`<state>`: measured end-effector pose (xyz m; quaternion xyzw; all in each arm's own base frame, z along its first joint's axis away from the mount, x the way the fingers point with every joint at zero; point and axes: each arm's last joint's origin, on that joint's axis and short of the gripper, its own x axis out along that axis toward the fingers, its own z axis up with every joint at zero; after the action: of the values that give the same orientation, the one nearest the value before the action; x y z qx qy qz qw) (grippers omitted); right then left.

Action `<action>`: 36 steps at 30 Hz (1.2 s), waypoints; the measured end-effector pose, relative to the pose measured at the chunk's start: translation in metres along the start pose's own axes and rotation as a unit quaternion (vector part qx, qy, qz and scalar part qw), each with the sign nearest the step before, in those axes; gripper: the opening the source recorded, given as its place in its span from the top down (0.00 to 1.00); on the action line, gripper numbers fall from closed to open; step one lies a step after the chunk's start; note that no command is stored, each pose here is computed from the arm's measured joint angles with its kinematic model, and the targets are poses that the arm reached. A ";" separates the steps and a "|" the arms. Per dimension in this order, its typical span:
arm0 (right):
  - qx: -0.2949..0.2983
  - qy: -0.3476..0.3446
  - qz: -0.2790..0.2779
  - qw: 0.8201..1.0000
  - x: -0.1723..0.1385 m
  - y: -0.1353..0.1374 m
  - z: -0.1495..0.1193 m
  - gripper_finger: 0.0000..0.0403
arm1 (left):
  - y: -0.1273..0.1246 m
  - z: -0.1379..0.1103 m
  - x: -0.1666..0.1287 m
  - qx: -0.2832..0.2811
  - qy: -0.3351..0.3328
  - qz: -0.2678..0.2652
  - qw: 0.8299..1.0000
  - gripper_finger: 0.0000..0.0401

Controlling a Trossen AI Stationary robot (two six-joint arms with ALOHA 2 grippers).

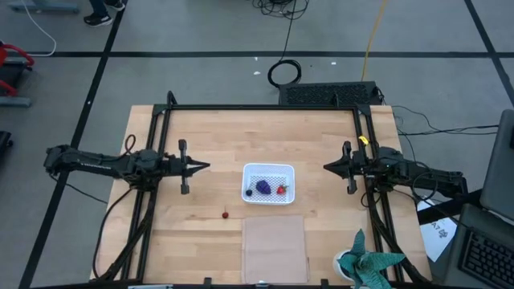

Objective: Pick and placing Produce into tupperware
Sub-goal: Put the red cherry into the white bin

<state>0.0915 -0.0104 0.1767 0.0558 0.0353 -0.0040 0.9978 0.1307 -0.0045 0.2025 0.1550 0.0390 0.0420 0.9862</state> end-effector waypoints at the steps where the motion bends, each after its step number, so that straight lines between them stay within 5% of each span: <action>1: 0.000 0.001 0.000 1.000 0.000 0.000 0.000 1.00 | -0.001 -0.003 0.000 0.003 -0.003 0.001 1.000 1.00; 7: 0.001 0.003 -0.001 1.000 0.000 0.000 -0.001 1.00 | -0.004 -0.026 -0.001 0.001 -0.016 0.017 1.000 1.00; 14: 0.005 -0.002 0.000 1.000 0.000 0.000 0.000 1.00 | -0.001 -0.025 -0.001 -0.011 -0.051 -0.002 0.999 1.00; 36: 0.011 -0.003 0.000 1.000 0.000 0.000 0.001 1.00 | 0.004 -0.034 0.001 -0.033 -0.015 0.002 0.999 1.00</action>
<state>0.0915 -0.0104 0.1773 0.0668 0.0320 -0.0043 0.9972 0.1281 0.0098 0.1715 0.1235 0.0229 0.0427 0.9912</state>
